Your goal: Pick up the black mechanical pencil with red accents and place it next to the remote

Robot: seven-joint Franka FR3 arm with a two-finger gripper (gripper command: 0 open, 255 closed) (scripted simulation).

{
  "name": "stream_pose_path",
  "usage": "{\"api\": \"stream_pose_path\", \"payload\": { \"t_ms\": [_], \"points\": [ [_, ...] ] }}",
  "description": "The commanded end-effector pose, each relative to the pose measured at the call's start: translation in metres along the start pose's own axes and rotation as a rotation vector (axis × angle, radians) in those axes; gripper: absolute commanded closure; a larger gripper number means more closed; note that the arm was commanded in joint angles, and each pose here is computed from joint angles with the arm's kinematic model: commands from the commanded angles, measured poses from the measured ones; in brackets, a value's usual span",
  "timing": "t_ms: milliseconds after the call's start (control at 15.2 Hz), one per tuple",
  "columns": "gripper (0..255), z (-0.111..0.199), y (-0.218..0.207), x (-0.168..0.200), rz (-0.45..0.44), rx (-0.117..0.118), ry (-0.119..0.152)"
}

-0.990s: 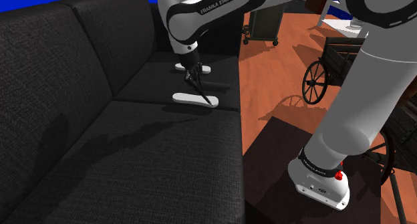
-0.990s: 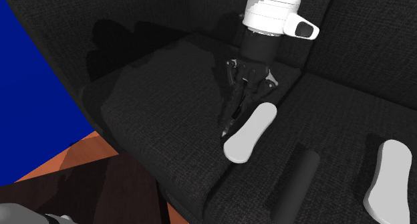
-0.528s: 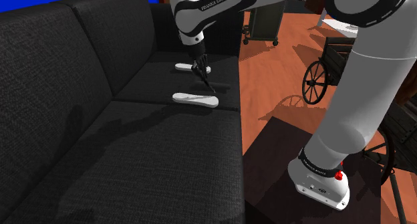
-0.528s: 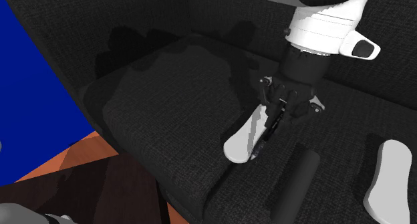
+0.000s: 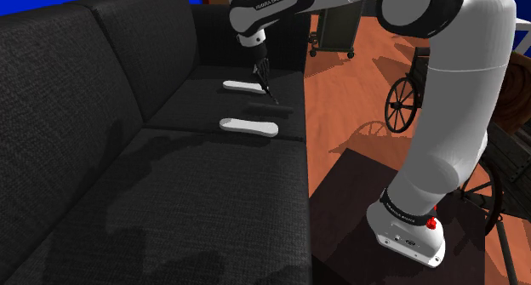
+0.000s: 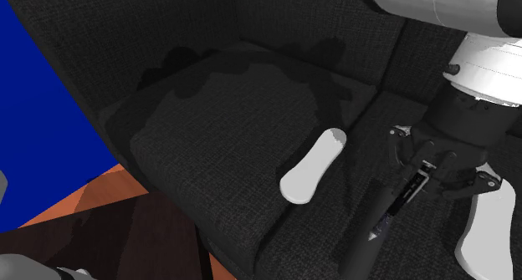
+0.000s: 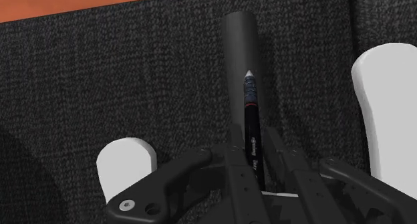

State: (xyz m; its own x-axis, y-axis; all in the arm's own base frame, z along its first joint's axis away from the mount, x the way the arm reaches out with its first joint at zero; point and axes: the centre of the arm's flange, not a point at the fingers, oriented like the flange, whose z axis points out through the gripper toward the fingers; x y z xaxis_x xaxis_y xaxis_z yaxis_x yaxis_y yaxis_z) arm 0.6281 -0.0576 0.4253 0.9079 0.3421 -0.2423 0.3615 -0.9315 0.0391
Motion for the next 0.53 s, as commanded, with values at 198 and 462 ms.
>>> {"api": "stream_pose_path", "payload": {
  "t_ms": [198, 462],
  "points": [
    [255, -0.002, 0.067, 0.005, -0.001, 0.0, 0.0],
    [255, 0.019, 0.066, 0.01, -0.001, 0.0, 0.0]
  ]
}}
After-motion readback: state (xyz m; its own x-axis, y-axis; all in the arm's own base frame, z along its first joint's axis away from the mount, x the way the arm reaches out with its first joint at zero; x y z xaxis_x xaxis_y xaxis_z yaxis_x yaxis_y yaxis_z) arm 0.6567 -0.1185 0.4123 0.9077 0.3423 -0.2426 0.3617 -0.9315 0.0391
